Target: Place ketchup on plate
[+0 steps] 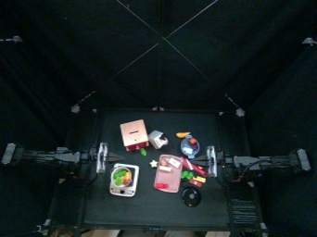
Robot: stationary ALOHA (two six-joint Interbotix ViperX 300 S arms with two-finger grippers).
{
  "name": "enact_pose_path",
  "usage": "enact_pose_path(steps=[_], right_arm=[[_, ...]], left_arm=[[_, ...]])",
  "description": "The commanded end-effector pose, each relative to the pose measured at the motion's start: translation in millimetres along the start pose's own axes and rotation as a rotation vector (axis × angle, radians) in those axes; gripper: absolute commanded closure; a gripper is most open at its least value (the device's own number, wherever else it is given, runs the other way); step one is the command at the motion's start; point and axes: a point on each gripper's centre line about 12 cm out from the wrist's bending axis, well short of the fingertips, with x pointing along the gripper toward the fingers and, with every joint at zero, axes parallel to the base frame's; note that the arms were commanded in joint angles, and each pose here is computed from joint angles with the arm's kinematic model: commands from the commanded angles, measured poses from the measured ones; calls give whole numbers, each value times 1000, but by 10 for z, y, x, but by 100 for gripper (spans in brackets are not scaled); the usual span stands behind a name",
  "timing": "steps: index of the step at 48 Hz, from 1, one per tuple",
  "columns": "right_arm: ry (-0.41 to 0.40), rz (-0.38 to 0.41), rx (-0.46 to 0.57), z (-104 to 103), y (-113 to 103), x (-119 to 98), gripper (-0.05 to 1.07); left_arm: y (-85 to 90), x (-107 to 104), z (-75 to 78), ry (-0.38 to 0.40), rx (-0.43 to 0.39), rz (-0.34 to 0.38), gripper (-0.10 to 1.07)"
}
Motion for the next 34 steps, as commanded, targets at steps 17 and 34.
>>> enact_pose_path(steps=[17, 34], right_arm=[[168, 9, -29, -88, -2, 516, 100], [454, -75, 94, -559, -144, 737, 100]], left_arm=[[-15, 181, -27, 46, -5, -6, 98], [-21, 433, -243, 160, -4, -8, 94]])
